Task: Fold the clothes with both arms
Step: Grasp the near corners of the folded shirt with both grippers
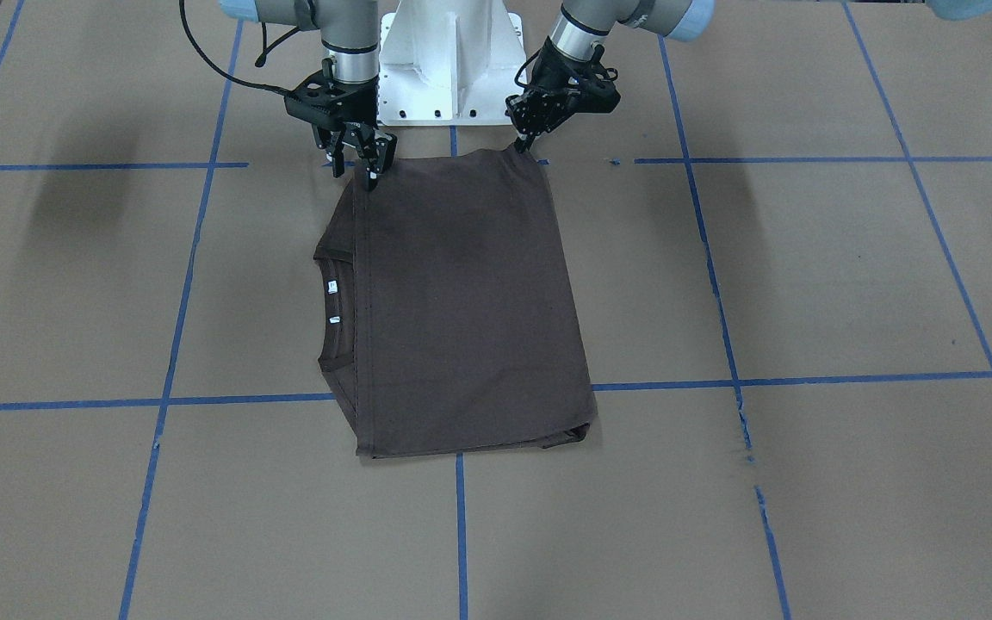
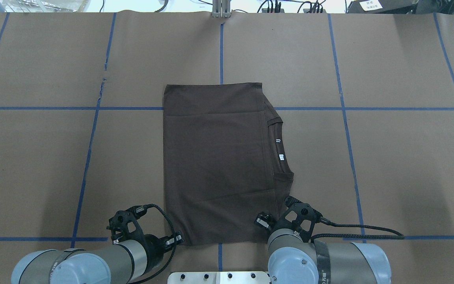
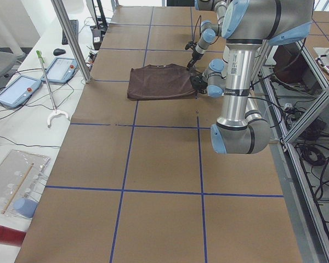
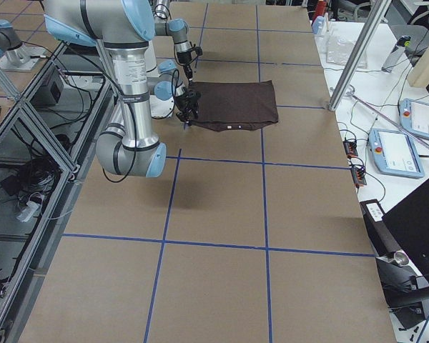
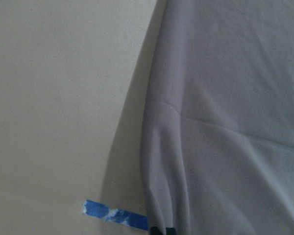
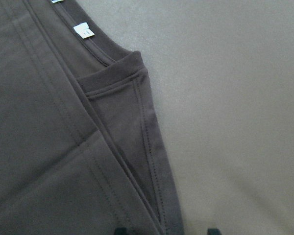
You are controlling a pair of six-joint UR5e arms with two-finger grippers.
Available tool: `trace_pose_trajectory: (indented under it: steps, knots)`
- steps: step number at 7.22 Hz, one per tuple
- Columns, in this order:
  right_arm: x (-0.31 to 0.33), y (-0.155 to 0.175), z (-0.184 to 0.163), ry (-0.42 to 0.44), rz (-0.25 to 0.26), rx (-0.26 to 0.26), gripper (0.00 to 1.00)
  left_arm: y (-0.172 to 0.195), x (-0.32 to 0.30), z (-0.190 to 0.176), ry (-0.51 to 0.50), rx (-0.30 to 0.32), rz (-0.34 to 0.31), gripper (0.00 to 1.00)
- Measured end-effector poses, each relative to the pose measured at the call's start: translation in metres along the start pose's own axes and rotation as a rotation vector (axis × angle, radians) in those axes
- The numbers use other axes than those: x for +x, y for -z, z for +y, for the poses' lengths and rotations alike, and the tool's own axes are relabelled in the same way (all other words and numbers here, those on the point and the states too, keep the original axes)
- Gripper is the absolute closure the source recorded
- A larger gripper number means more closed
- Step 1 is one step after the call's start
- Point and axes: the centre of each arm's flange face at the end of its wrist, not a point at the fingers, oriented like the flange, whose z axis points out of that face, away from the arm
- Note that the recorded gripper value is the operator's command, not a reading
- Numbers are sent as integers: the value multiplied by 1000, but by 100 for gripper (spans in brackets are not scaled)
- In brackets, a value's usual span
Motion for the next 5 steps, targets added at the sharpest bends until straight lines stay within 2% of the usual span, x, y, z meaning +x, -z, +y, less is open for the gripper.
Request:
trace_pose_trajectory:
  steps: [1,2,3,5]
  knots:
    - [0,0,1,-8,-2,2,49,0,0,0,0,0,0,100]
    - [0,0,2,-12,-4,4,83,0,0,0,0,0,0,100]
    - [0,1,2,-16,-5,5,100,0,0,0,0,0,0,100]
    - [-1,1,1,-38,-12,15,100,1,0,0,0,0,1,100]
